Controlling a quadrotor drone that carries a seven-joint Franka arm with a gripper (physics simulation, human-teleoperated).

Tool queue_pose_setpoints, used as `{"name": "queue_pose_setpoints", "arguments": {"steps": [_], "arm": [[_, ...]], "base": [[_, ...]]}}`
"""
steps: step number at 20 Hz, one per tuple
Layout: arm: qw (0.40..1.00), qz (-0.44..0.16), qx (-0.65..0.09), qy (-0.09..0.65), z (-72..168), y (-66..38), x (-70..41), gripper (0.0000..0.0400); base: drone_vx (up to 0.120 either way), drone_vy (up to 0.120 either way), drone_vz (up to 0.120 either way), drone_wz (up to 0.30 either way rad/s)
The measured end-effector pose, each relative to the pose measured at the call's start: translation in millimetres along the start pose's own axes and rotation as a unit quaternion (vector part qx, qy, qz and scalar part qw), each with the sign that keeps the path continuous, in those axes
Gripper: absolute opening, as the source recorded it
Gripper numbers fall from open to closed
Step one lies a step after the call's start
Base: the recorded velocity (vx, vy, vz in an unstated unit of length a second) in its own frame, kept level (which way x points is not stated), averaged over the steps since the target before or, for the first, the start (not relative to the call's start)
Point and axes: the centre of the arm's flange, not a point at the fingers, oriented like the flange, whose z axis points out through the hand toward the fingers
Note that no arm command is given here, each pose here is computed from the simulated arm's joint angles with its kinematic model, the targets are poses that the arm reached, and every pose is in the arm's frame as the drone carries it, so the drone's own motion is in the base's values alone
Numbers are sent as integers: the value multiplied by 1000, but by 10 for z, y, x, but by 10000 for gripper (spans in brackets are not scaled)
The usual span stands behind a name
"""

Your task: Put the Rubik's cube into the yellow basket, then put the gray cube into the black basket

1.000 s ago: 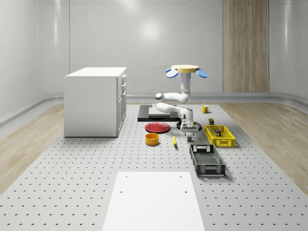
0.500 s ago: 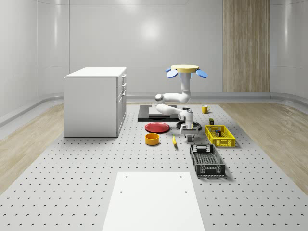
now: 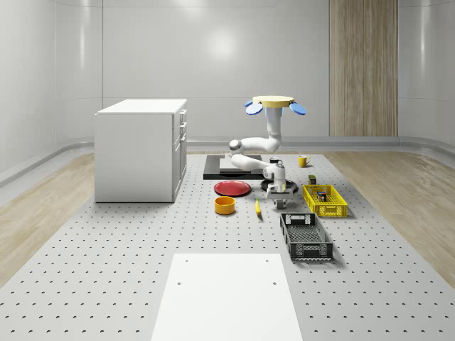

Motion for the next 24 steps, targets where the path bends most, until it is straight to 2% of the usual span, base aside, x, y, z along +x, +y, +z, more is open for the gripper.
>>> {"name": "queue_pose_setpoints", "arguments": {"steps": [5,15,24], "arm": [[1000,0,0,0,7,0,0,262],[1000,0,0,0,-58,0,0,252],[1000,-1,0,0,-348,0,-1,252]], "base": [[0,0,0,0],[0,0,0,0],[0,0,120,0]]}}
